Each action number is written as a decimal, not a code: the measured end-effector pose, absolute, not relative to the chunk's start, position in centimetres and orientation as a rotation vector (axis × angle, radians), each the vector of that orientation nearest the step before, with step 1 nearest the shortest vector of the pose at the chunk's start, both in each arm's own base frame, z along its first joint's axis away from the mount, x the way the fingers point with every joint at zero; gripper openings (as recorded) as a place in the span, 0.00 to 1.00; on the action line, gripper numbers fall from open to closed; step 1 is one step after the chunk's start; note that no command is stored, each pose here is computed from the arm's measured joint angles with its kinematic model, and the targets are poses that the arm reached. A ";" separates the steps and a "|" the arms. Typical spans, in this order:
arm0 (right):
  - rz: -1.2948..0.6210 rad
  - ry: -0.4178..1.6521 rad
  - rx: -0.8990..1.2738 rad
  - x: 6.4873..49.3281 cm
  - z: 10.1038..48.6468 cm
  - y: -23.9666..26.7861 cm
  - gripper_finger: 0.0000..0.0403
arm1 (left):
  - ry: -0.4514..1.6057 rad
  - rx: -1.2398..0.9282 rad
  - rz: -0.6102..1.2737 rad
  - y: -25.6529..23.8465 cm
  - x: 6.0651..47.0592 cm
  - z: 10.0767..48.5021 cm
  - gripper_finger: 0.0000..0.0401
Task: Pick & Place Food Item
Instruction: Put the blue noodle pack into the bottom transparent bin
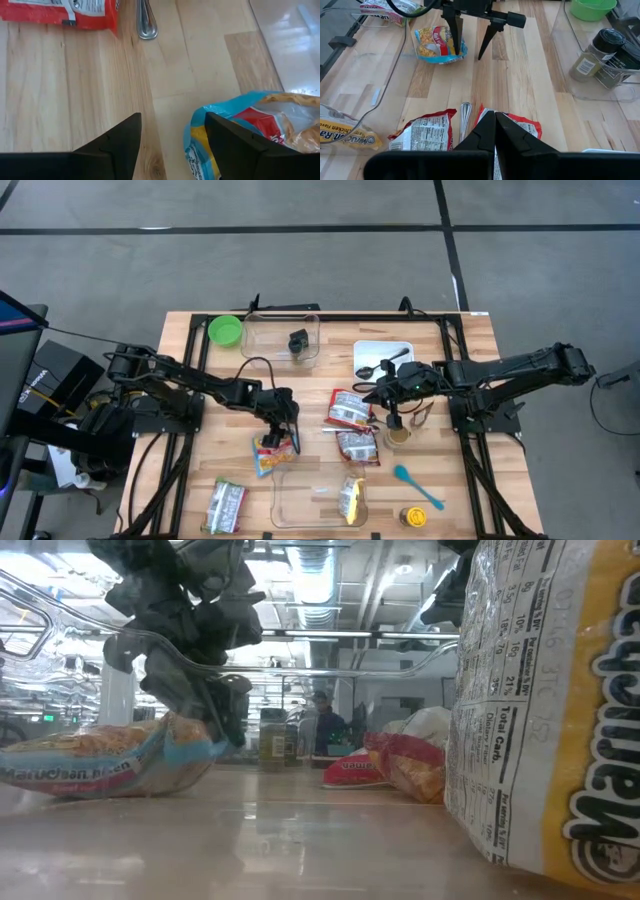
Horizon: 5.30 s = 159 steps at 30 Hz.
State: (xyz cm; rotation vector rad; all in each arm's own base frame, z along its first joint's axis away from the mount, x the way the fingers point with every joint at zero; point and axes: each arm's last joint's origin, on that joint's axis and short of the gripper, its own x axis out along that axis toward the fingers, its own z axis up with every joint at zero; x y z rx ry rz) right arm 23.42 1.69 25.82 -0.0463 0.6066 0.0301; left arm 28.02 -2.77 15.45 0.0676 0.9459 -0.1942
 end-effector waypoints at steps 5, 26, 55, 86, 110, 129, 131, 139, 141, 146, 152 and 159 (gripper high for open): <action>0.030 0.606 -0.046 23.4 25.8 1.7 0.00 | 0.953 0.062 -0.191 -2.8 28.0 15.4 0.50; 0.030 0.607 -0.046 23.4 25.8 1.7 0.00 | 1.026 -0.140 -0.228 -1.0 27.3 15.4 0.41; 0.030 0.607 -0.046 23.4 25.8 1.7 0.00 | 1.066 -0.236 -0.291 -1.2 26.9 15.3 0.40; 0.030 0.607 -0.046 23.4 25.8 1.7 0.00 | 1.104 -0.236 -0.276 -1.2 26.6 15.1 0.16; 0.030 0.607 -0.046 23.4 25.8 1.7 0.00 | 1.043 -0.183 -0.208 -1.0 27.0 15.6 0.00; 0.030 0.599 -0.045 23.5 25.8 1.7 0.00 | 0.478 -0.043 0.049 -0.1 25.9 24.7 0.00; 0.030 0.600 -0.045 23.4 25.8 1.7 0.00 | 0.435 -0.041 0.067 0.0 26.0 25.2 0.00; 0.030 0.595 -0.045 23.5 25.9 1.7 0.00 | 0.333 -0.042 0.082 0.0 26.5 25.9 0.00; 0.030 0.589 -0.045 23.5 25.9 1.7 0.00 | 0.298 -0.046 0.079 -0.1 26.7 26.2 0.00; 0.013 0.532 0.019 23.8 26.4 1.7 0.00 | 0.267 -0.046 0.068 -0.4 27.7 25.7 0.00; -0.012 0.458 0.141 24.1 27.0 1.7 0.00 | 0.255 -0.046 0.061 -0.6 29.2 24.3 0.00; -0.015 0.444 0.146 24.2 27.2 1.7 0.00 | 0.244 -0.040 0.115 -0.5 30.1 23.5 0.00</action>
